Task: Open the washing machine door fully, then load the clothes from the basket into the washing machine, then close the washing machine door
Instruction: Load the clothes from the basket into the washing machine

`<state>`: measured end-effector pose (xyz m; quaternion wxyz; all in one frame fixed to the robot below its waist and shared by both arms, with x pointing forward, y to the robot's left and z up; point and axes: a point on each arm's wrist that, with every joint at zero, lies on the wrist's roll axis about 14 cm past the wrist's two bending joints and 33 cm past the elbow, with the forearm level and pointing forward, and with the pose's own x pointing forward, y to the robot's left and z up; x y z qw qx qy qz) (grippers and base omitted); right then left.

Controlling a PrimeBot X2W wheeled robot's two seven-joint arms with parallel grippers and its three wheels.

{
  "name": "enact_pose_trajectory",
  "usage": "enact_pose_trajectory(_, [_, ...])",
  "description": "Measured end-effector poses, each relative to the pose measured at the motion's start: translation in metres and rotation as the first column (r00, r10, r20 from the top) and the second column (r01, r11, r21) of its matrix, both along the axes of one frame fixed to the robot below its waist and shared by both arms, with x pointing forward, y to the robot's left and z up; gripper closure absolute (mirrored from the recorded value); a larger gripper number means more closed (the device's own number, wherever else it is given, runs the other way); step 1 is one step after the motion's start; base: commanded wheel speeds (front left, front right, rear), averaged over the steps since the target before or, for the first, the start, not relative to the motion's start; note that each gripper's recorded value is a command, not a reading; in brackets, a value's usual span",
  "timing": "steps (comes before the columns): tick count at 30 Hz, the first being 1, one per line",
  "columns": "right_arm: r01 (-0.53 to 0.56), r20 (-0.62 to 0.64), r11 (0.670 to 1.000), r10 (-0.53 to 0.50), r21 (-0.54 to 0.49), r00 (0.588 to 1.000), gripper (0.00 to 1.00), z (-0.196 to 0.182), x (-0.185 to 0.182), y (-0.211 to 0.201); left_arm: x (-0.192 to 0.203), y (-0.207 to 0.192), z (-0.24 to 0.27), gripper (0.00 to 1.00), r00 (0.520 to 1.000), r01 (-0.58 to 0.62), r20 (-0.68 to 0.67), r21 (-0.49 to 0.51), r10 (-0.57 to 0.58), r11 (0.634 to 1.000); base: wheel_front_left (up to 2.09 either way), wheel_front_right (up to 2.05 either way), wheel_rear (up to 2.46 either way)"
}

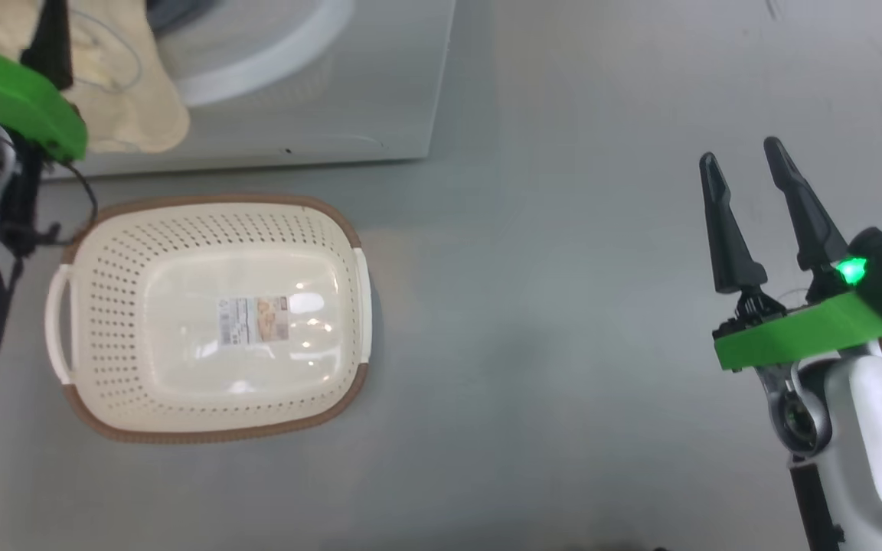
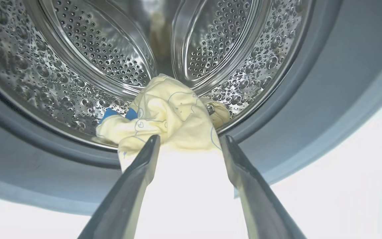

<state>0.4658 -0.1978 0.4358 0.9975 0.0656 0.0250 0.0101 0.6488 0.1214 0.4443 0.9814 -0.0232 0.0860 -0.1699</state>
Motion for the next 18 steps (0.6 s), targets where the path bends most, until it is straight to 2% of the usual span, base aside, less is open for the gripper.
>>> enact_pose_trajectory(8, [-0.021, 0.051, 1.000, 0.021, 0.008, 0.998, 0.00, 0.031, -0.029, 0.007, -0.075, 0.012, 0.035, 0.00, 0.999, 0.020, 0.035, -0.015, -0.019, 1.000, 0.00, 0.00, 0.00])
enact_pose_trajectory(18, [-0.073, 0.127, 0.997, 0.070, 0.021, 0.989, 0.00, 0.066, -0.059, 0.026, -0.167, 0.037, 0.054, 0.00, 0.996, -0.055, 0.061, -0.095, 0.060, 0.994, 0.00, 0.00, 0.00])
